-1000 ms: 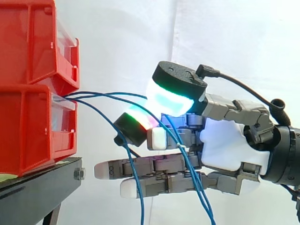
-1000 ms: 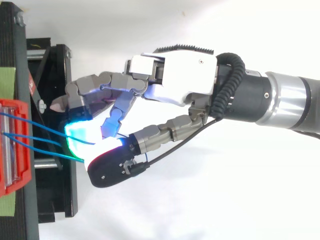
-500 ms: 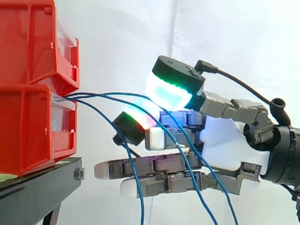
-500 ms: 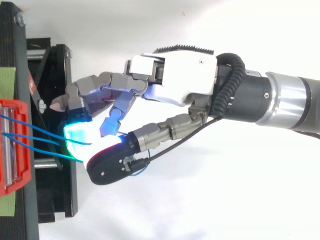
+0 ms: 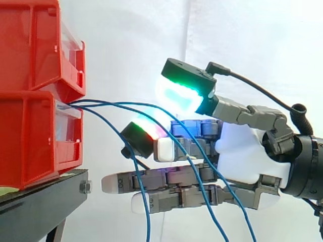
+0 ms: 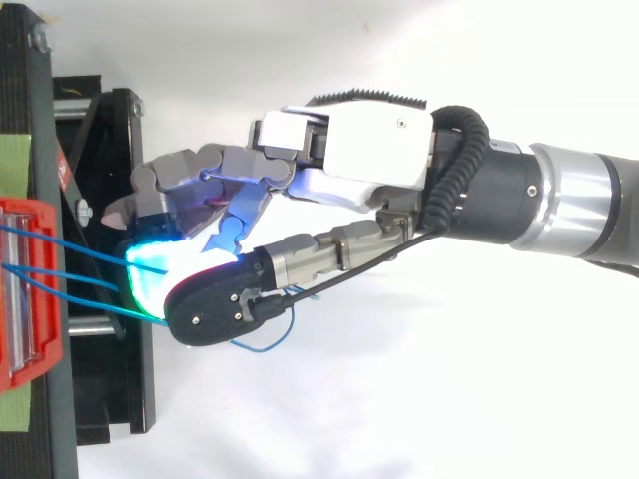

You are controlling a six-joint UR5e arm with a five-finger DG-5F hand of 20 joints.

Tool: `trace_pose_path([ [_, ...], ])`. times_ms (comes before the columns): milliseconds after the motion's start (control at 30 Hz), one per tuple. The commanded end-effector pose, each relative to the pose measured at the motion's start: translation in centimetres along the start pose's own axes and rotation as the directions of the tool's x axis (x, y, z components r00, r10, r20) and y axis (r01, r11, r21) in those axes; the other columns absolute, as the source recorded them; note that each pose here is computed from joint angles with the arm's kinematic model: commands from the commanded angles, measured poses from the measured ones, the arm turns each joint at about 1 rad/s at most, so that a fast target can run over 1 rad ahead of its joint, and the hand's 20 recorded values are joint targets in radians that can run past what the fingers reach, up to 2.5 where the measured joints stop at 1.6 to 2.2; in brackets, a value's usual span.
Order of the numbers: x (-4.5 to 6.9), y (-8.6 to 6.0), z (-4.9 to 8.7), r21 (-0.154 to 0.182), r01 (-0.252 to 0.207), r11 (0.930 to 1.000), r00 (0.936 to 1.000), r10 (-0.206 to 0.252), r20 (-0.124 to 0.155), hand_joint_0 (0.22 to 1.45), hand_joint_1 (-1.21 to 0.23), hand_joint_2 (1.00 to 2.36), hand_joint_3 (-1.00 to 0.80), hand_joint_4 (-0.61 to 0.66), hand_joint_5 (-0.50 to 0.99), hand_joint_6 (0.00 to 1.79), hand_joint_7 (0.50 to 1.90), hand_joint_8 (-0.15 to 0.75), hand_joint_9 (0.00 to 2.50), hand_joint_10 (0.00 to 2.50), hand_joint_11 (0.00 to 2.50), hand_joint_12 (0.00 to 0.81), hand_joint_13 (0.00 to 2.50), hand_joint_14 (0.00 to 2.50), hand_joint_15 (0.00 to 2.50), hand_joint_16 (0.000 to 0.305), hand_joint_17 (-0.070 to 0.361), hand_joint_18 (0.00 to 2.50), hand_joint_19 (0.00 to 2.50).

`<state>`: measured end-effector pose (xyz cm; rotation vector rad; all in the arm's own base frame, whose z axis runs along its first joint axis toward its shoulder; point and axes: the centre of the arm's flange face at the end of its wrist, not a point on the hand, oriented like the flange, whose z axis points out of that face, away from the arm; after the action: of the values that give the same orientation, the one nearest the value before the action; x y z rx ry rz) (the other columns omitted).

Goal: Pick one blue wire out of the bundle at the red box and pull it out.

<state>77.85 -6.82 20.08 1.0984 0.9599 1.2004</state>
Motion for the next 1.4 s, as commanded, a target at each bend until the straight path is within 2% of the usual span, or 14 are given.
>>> trace_pose_path([
  [0,0.00,0.00,0.00,0.000,0.000,1.0000,1.0000,0.000,0.000,0.55,-0.50,1.01,-0.28,0.22,0.03,0.50,1.56,0.206,0.98,0.01,0.25,0.375,0.32,0.01,0.15,0.054,0.121,0.40,0.46],
  [267,0.00,0.00,0.00,0.000,0.000,1.0000,1.0000,0.000,0.000,0.58,-0.63,1.01,-0.16,0.22,0.04,0.50,1.58,0.219,1.10,0.01,0.29,0.384,0.42,0.01,0.16,0.055,0.123,0.52,0.44],
  [500,0.00,0.00,0.00,0.000,0.000,1.0000,1.0000,0.000,0.000,0.59,-0.66,1.01,-0.14,0.20,0.04,0.50,1.61,0.233,1.14,0.01,0.32,0.392,0.45,0.01,0.16,0.056,0.126,0.55,0.44],
  [567,0.00,0.00,0.00,0.000,0.000,1.0000,1.0000,0.000,0.000,0.59,-0.67,1.01,-0.19,0.19,0.02,0.56,1.51,0.232,1.11,0.01,0.36,0.387,0.44,0.01,0.18,0.055,0.124,0.54,0.46],
  [633,0.00,0.00,0.00,0.000,0.000,1.0000,1.0000,0.000,0.000,0.56,-0.68,1.01,-0.27,0.17,0.01,0.57,1.47,0.213,1.08,0.01,0.37,0.362,0.41,0.01,0.20,0.049,0.111,0.49,0.49],
  [667,0.00,0.00,0.00,0.000,0.000,1.0000,1.0000,0.000,0.000,0.54,-0.62,1.01,-0.33,0.17,0.01,0.57,1.45,0.202,1.09,0.01,0.37,0.352,0.40,0.01,0.19,0.047,0.107,0.47,0.51],
  [800,0.00,0.00,0.00,0.000,0.000,1.0000,1.0000,0.000,0.000,0.55,-0.50,1.01,-0.38,0.19,0.02,0.53,1.50,0.192,1.10,0.01,0.34,0.352,0.41,0.01,0.19,0.048,0.107,0.47,0.51],
  [833,0.00,0.00,0.00,0.000,0.002,1.0000,1.0000,-0.002,0.000,0.56,-0.45,1.01,-0.37,0.20,0.03,0.50,1.55,0.185,1.10,0.01,0.34,0.348,0.41,0.01,0.18,0.047,0.106,0.47,0.51],
  [900,0.00,0.00,0.00,0.000,0.000,1.0000,1.0000,0.000,0.000,0.57,-0.44,1.01,-0.34,0.21,0.03,0.50,1.52,0.187,1.10,0.01,0.32,0.346,0.41,0.01,0.19,0.047,0.105,0.48,0.51],
  [967,0.00,0.00,0.00,0.000,0.000,1.0000,1.0000,0.000,0.000,0.58,-0.47,1.01,-0.27,0.26,0.04,0.50,1.48,0.200,1.15,0.01,0.29,0.361,0.44,0.01,0.17,0.050,0.113,0.52,0.49],
  [1167,0.00,0.00,0.00,0.000,0.002,1.0000,1.0000,-0.002,0.000,0.58,-0.52,1.01,-0.15,0.30,0.05,0.50,1.43,0.215,1.24,0.01,0.24,0.391,0.51,0.00,0.14,0.059,0.132,0.62,0.45],
  [1367,0.00,0.00,0.00,0.000,0.003,1.0000,1.0000,-0.003,0.000,0.58,-0.55,1.02,-0.10,0.30,0.05,0.51,1.42,0.231,1.26,0.01,0.23,0.408,0.53,0.00,0.14,0.063,0.141,0.66,0.43],
])
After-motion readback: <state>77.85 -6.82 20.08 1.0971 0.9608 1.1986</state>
